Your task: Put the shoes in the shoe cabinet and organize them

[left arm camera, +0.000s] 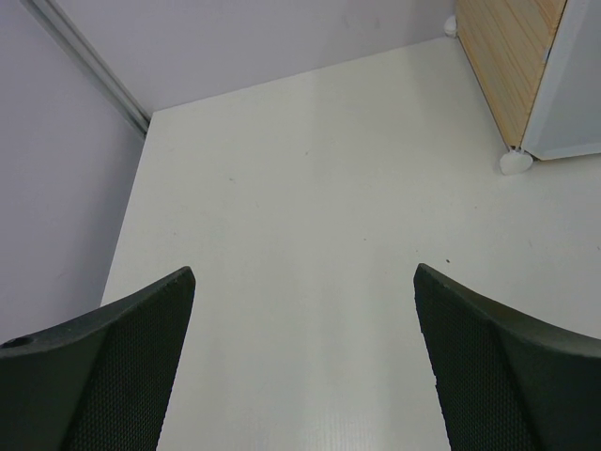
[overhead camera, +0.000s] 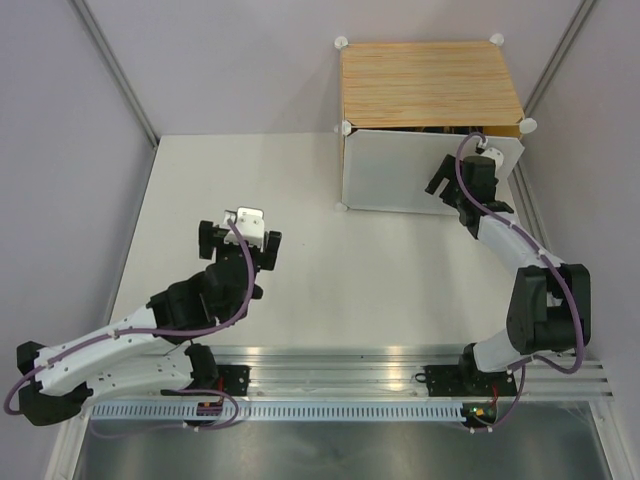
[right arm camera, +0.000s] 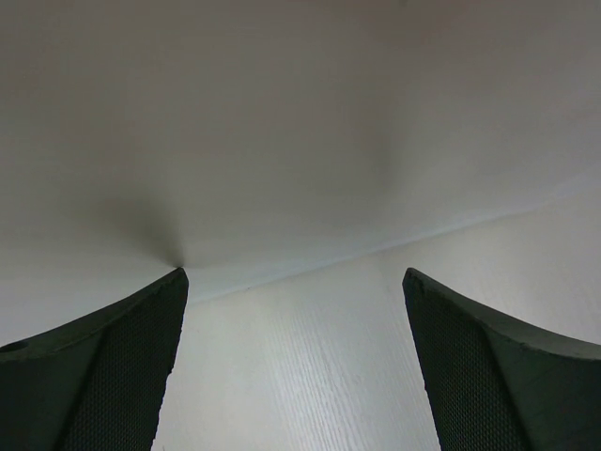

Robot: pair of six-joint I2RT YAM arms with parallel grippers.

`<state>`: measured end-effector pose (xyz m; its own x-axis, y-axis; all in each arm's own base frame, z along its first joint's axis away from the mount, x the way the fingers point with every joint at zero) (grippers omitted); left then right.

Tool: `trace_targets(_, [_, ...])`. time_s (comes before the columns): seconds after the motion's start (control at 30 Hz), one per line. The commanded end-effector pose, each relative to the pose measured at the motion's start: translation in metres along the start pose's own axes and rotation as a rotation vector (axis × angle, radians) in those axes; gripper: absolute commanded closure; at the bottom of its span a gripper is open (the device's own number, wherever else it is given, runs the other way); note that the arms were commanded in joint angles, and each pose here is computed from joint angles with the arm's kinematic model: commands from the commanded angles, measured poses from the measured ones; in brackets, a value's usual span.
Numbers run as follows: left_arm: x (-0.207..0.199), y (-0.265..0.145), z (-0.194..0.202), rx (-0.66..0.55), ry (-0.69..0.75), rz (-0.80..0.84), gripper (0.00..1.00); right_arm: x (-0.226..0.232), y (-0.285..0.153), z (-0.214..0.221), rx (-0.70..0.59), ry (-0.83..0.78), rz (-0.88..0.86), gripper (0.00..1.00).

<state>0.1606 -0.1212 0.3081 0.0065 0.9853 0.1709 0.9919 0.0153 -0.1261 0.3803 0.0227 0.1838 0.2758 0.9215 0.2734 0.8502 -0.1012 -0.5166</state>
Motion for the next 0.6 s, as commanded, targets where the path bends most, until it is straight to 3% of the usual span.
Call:
trace_targets(0.0, [-0.006, 0.002, 0.0, 0.001, 0.016, 0.025, 0.0, 0.018, 0.011, -0.036, -0.092, -0.009, -0.075, 0.02])
trace_targets(0.13, [-0.013, 0.004, 0.003, 0.013, 0.032, 0.038, 0.0, 0.018, 0.016, -0.046, -0.102, -0.036, -0.046, 0.02])
trace_targets(0.33, [-0.022, 0.012, -0.002, 0.021, -0.018, 0.096, 0.0, 0.018, -0.01, -0.03, -0.046, -0.032, -0.086, 0.02])
trace_targets(0.5, [-0.03, 0.029, -0.009, 0.087, -0.2, 0.217, 0.0, 0.021, -0.051, -0.012, -0.033, -0.05, -0.077, 0.02])
trace_targets(0.57, [-0.022, 0.043, -0.012, 0.116, -0.295, 0.181, 0.0, 0.029, -0.074, -0.003, -0.038, -0.069, -0.117, 0.02])
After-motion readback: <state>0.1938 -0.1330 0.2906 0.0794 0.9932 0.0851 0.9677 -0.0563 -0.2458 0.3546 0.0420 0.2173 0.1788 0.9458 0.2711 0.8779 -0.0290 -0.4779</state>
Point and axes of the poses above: each gripper's point midway between its finger pads, its own y axis out along the fingers, its own x axis along the line the jaws close on, z = x × y, the point moved 7 cm from there along -y, back along the fingers, and after that the axes turned 4 degrees about -y, right-handed, at the moved point
